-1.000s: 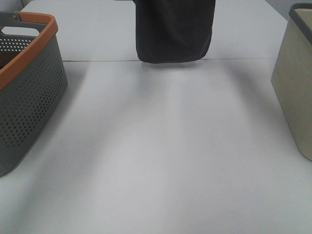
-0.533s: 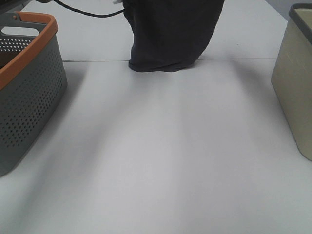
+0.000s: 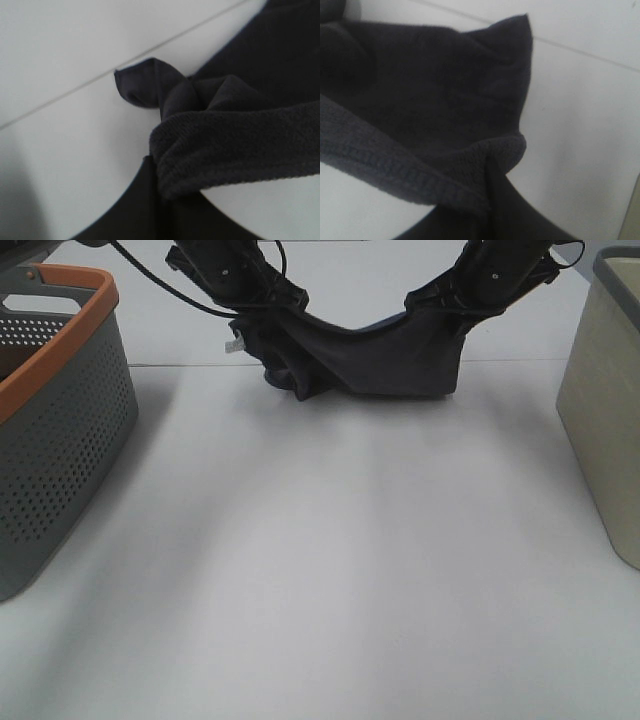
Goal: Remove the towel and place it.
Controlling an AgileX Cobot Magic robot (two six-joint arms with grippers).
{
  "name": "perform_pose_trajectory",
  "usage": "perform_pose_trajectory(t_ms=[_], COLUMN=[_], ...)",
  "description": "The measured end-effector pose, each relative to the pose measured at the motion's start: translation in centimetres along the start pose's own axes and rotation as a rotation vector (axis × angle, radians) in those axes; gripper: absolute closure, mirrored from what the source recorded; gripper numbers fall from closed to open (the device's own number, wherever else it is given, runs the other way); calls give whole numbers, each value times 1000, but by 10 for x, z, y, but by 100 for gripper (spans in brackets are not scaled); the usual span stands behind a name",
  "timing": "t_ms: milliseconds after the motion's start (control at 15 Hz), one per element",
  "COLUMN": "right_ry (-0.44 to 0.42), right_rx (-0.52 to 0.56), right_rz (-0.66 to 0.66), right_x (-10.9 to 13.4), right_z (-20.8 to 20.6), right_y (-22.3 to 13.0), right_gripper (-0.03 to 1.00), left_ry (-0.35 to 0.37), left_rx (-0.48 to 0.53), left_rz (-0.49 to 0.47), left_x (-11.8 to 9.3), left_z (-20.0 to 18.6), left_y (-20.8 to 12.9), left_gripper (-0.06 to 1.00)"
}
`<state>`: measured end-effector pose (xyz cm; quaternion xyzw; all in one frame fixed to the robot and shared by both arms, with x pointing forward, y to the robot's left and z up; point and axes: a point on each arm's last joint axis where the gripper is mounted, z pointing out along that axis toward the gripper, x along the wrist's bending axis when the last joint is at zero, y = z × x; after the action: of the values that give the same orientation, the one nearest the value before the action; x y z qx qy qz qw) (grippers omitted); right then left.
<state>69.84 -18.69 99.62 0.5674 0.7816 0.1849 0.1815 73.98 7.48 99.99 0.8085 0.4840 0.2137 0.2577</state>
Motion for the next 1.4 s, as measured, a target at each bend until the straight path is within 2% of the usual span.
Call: perform_pose_trajectory(t_ms=[133, 200, 267, 400, 533, 800, 1067, 1267, 1400], right_ry=[41, 63, 73, 119, 139, 164, 189, 225, 231], right_rx=[135, 280, 318, 459, 502, 540, 687, 701, 743], right_rz=[-12, -17, -16, -19, -33, -41, -33, -3, 1], right_x=[4, 5, 6, 10, 11, 14, 18, 23, 24], right_z=[-1, -4, -5, -10, -12, -12, -9, -26, -28], right_y=[-12, -25, -28, -40, -44, -53, -96, -110, -124], right_gripper=[97, 97, 97, 97, 97, 97, 97, 97, 97], left_ry=[-58, -119, -134, -188, -238, -248, -269, -302, -317], left_rx=[144, 286, 303, 311, 327, 458, 579, 651, 706], left_rz=[9, 16, 14, -10, -34, 16, 60, 100, 101], left_x=[-5, -11, -12, -17, -23, -40, -55, -74, -79], left_z=[-1, -4, -5, -6, -6, -25, -36, -34, -31], left_y=[-13, -26, -27, -28, -31, -61, -94, -114, -129], left_gripper=[94, 94, 94, 94, 94, 94, 94, 94, 94])
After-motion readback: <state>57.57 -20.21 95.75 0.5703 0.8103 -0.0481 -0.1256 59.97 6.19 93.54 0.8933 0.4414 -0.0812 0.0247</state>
